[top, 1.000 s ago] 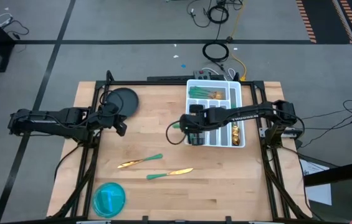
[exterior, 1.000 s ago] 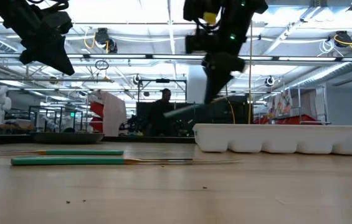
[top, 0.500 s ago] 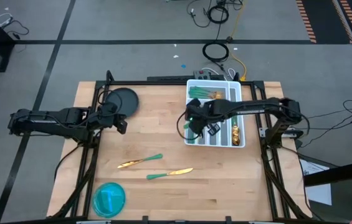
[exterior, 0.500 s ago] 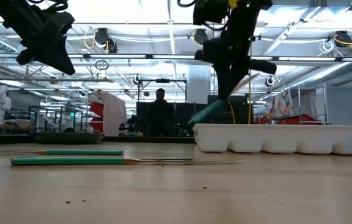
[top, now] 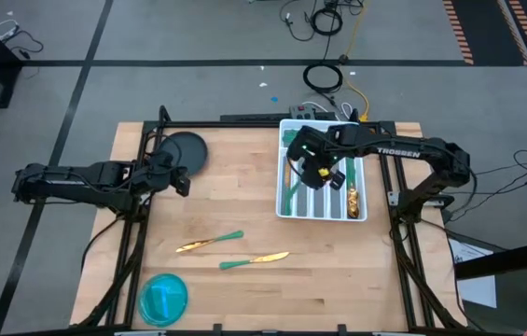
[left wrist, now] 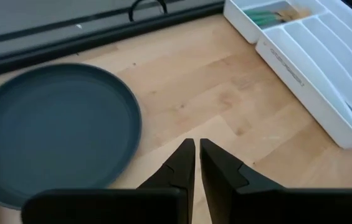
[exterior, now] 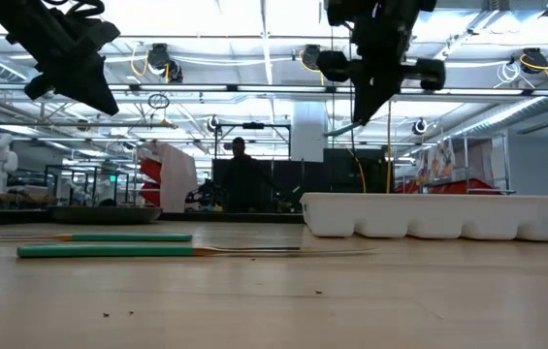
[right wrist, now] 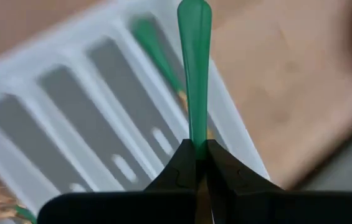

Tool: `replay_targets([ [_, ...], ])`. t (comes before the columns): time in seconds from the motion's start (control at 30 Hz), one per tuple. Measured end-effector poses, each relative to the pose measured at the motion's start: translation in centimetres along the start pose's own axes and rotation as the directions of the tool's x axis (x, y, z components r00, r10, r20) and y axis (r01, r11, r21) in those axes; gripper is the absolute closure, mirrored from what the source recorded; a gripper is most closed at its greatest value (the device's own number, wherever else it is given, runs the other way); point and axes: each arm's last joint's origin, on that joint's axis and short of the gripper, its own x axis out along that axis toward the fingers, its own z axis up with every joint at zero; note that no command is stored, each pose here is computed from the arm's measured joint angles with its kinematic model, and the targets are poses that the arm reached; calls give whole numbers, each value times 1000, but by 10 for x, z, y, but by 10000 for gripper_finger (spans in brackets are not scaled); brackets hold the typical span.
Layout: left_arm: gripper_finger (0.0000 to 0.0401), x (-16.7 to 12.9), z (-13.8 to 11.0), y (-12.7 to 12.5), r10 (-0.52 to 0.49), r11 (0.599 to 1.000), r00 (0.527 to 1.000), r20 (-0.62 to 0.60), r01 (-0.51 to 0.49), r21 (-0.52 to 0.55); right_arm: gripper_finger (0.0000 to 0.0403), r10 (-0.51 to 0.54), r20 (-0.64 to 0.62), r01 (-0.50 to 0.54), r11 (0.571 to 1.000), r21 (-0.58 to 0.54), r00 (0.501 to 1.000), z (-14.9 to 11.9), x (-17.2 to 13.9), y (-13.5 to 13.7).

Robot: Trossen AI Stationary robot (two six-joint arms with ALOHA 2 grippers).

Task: Sort silverware
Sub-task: Put the green knife into the silverware tray

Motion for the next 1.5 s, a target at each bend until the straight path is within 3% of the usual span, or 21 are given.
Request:
replay_targets([
  [0.27,369,0,2,2,62,998,996,67,-62,1,402,67,80,-58,993,-106,995,-16,6,-4],
  [0.57,369,0,3,3,93,995,991,99,-94,7,402,203,91,-176,955,-237,975,-27,48,-11],
  [0.73,369,0,3,3,99,995,990,104,-100,8,402,220,89,-183,933,-310,971,-27,64,-14],
  [1.13,369,-1,3,5,137,990,981,139,-140,10,403,136,185,-50,911,-409,973,-21,71,-25],
  [1.5,369,6,-6,9,170,984,978,119,-175,33,403,152,211,-46,898,-437,965,-20,95,-35],
])
